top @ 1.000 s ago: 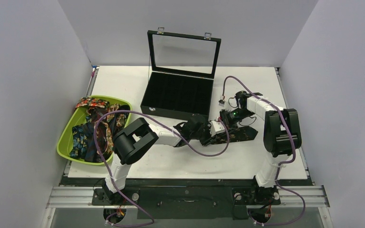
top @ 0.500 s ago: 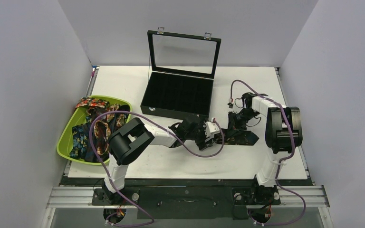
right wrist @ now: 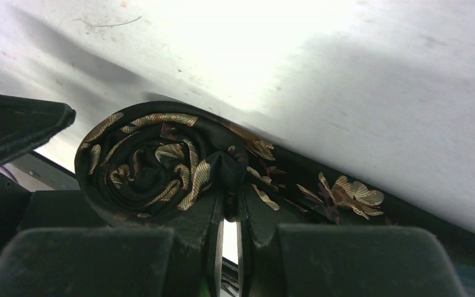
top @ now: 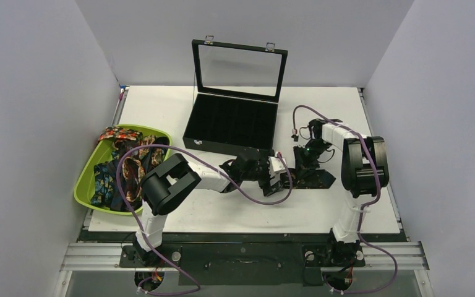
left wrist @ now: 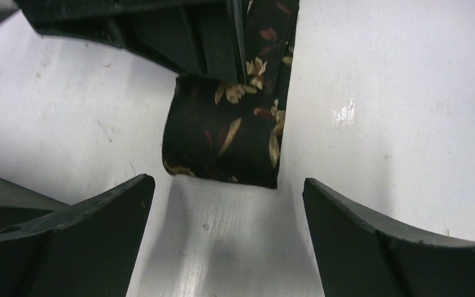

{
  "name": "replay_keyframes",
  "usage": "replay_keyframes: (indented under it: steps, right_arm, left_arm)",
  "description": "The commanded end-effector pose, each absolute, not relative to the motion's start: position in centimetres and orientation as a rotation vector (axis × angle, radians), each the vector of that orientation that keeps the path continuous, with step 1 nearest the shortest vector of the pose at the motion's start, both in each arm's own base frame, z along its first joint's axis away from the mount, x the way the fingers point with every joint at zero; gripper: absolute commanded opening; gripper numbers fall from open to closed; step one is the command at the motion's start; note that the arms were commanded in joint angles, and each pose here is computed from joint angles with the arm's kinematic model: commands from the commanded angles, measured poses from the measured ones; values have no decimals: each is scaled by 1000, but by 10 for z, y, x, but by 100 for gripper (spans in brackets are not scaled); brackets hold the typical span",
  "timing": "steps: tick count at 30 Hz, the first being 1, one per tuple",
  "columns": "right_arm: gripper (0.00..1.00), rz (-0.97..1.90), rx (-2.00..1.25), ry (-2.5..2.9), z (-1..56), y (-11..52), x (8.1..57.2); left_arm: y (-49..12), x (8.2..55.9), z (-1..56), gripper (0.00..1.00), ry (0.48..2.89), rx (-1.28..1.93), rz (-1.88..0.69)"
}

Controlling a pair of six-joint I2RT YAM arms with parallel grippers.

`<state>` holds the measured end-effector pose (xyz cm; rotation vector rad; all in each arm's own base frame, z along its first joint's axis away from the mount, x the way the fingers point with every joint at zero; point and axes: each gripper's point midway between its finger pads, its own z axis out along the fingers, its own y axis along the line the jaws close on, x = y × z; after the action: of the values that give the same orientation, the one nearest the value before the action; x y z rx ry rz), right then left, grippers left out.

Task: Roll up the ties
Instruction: Roll the tie at the center of the board.

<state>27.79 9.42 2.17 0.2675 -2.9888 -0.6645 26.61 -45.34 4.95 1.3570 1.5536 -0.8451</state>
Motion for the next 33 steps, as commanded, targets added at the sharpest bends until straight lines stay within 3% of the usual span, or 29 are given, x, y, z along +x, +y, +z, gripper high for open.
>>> replay_keyframes:
  steps: [1,5,9,11,14,18,25,28,33]
  right_arm:
    - [0,-500,450,-2930,-8,91,270]
    - [0,-564,526,-2891,-7,109,268]
    - [0,-627,541,-2876,-6,122,269]
    - [0,-669,551,-2869,-3,127,268]
    - [0,-728,567,-2879,5,130,270]
    - [5,-786,544,-2932,24,123,281]
    - [50,-1084,462,-2965,82,123,278]
    - [58,-1204,448,-2915,92,137,269]
    - [60,-1191,465,-2852,79,153,260]
  left_arm:
    - [-474,272,88,90,1405,1322,-884]
    - [-478,277,81,89,1414,1315,-869]
    - [-481,277,69,81,1435,1332,-866]
    - [-481,276,58,69,1458,1349,-863]
    - [-478,272,41,42,1518,1386,-865]
    - [-462,261,19,21,1610,1433,-844]
    - [-446,242,0,17,1705,1490,-816]
    - [-448,239,-1,18,1710,1501,-819]
    - [-450,239,-2,22,1713,1514,-813]
